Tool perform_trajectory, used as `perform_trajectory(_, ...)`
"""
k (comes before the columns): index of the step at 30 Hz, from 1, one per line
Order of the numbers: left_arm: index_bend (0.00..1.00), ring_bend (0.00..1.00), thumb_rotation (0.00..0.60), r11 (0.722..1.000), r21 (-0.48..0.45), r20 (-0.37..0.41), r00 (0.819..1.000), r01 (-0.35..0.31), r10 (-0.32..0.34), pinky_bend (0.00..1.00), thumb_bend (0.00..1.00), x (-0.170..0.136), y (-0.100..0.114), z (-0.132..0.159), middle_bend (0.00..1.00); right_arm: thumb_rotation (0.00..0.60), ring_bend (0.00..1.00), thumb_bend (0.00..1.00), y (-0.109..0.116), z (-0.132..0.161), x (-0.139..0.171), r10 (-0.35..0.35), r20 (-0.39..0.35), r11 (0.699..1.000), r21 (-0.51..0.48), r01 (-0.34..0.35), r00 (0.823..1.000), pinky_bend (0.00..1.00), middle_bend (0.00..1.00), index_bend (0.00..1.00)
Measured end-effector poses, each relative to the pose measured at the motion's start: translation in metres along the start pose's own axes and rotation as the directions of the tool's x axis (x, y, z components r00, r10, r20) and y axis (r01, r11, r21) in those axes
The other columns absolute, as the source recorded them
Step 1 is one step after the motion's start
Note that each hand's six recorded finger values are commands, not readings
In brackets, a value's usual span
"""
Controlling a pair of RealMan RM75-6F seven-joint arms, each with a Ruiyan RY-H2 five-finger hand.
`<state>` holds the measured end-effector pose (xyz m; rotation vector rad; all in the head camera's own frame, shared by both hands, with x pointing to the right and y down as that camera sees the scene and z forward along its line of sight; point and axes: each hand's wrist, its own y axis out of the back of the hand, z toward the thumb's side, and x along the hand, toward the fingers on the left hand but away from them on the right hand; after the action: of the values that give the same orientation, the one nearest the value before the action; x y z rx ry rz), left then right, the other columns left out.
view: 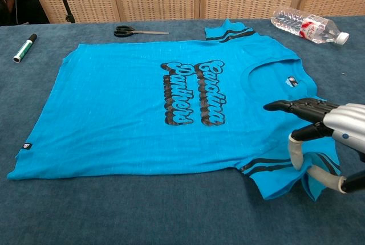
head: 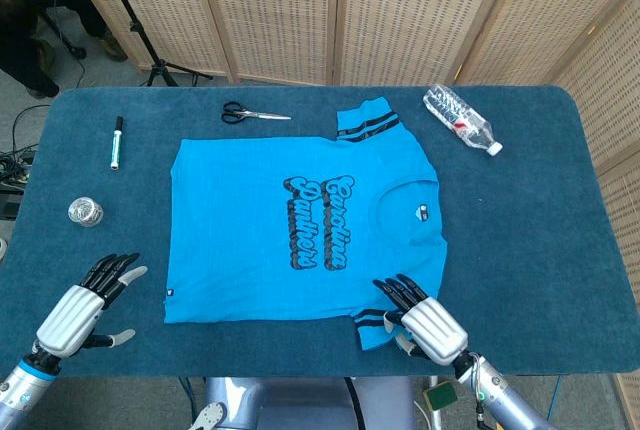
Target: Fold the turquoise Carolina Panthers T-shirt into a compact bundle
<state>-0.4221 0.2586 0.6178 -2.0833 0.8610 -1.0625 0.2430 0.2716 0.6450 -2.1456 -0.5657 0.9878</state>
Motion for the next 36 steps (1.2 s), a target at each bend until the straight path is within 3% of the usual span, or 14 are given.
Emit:
perform_trajectory(23,0.01,0.0,0.6,0.998,-0.034,-0.03,0.998,0.056,-0.057,0.0,0.06,0.004,-0.035,0.001,0.0,0.6,0.0,0.57,0.003,-0.013,0.011,-0.03,-0.008,0.999,-0.023,0.03,1.0,0.0,0.04,0.63)
perform_trajectory(36,0.1,0.0,0.6,0.995,-0.043,-0.034,0.996,0.086,-0.087,0.0,0.08,0.01,-0.046,0.003,0.0,0.6,0.0,0.57,0.003,-0.013,0.009,-0.034,-0.009,0.999,-0.013,0.034,0.999,0.0,0.04,0.63)
